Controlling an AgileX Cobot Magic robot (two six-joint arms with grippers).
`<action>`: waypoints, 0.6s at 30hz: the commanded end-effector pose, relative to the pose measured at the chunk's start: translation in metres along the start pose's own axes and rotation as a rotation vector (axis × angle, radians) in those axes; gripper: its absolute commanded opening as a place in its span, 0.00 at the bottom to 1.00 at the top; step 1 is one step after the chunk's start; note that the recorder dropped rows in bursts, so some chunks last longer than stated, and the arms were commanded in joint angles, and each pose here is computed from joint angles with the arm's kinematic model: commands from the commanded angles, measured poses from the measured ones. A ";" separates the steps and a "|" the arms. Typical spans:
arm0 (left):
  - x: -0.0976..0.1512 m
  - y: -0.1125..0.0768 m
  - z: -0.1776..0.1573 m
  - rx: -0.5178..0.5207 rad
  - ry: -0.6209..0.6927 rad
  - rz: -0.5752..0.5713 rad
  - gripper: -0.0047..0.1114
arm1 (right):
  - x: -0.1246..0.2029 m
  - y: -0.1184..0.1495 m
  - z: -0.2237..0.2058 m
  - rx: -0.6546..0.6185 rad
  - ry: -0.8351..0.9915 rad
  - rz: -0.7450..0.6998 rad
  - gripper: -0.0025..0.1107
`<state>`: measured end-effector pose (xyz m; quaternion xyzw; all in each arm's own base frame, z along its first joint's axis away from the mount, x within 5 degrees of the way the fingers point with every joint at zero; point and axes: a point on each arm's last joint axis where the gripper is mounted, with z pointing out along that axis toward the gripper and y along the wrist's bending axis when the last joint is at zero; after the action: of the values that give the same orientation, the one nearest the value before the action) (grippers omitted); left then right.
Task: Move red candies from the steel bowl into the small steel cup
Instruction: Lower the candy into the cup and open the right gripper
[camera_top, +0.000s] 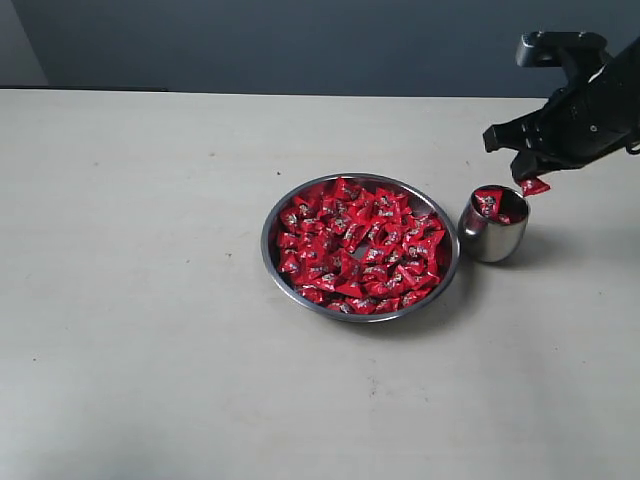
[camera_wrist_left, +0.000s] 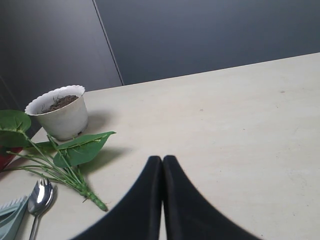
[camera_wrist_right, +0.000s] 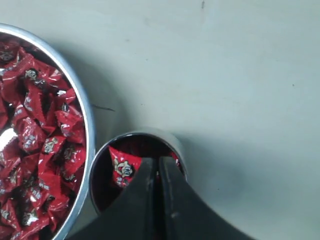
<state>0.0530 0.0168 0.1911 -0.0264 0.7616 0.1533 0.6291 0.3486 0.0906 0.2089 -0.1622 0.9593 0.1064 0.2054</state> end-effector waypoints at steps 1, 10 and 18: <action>-0.001 0.000 0.000 0.001 -0.016 0.001 0.04 | 0.000 -0.002 0.001 -0.003 -0.033 0.035 0.02; -0.001 0.000 0.000 0.001 -0.016 0.001 0.04 | 0.004 -0.004 0.025 -0.033 0.009 0.044 0.02; -0.001 0.000 0.000 0.001 -0.016 0.001 0.04 | 0.006 -0.005 0.030 -0.039 0.029 0.006 0.03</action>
<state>0.0530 0.0168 0.1911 -0.0264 0.7616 0.1533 0.6291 0.3558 0.0947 0.1788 -0.1572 0.9619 0.1247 0.1858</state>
